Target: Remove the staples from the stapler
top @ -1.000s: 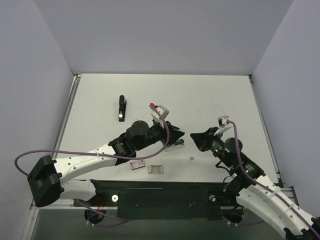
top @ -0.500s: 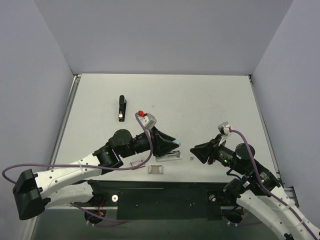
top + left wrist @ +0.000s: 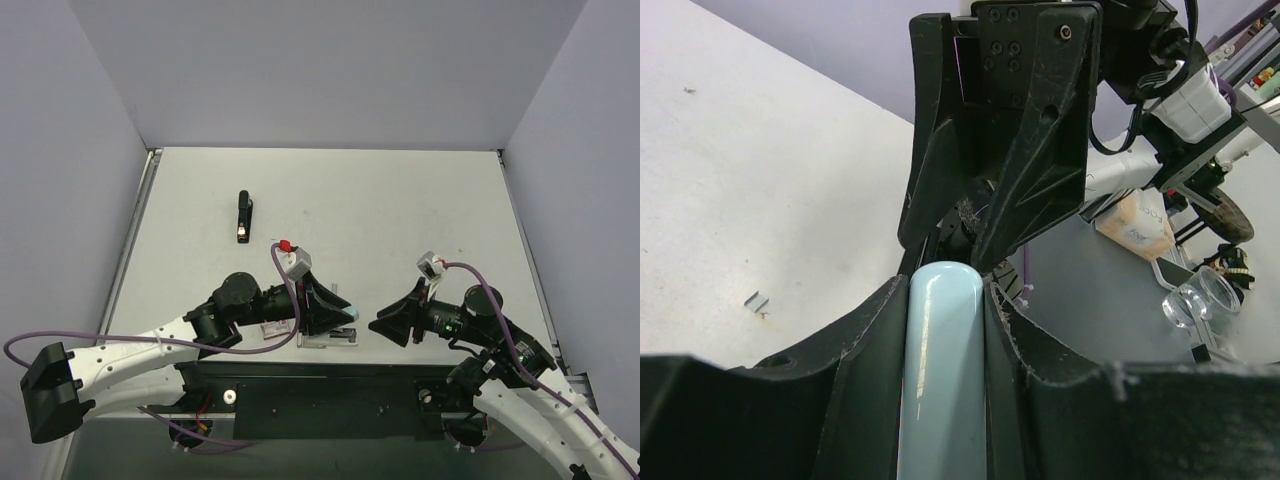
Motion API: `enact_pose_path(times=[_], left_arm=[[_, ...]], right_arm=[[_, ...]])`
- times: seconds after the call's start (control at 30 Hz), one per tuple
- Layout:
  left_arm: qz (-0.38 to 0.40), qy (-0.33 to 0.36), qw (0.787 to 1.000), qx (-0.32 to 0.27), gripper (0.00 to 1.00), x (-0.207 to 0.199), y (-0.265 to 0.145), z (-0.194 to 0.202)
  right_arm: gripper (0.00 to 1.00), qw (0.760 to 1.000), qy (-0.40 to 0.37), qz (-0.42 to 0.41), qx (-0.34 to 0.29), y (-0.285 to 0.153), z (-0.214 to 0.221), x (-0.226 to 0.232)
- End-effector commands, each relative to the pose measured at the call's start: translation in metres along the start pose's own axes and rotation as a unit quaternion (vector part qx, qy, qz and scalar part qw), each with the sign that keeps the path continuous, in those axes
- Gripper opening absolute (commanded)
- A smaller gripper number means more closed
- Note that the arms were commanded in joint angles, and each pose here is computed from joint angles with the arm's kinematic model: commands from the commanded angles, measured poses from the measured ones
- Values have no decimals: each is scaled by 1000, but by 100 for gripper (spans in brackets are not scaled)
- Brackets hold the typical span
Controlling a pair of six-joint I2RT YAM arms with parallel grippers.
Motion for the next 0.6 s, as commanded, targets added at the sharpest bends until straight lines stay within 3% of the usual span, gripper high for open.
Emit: enact_pose_path(times=[0.0, 0.17, 0.57], left_arm=[[40, 23, 998, -44, 0, -14, -3, -17], [28, 31, 999, -15, 0, -9, 0, 3], [-33, 30, 999, -6, 0, 6, 5, 19]], right_arm=[[45, 999, 1, -39, 27, 4, 7, 5], [45, 999, 4, -11, 41, 7, 21, -11], [45, 995, 24, 5, 92, 11, 56, -30]])
Point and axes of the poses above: each gripper's point midway between its finger pads, its own y axis out along the fingers, its own x axis along the line the jaws close on, z = x × y, the point moved 7 cm from there along -y, back along the fingers, and after that the axes turned 14 degrees about y, right-handed, at the moved point
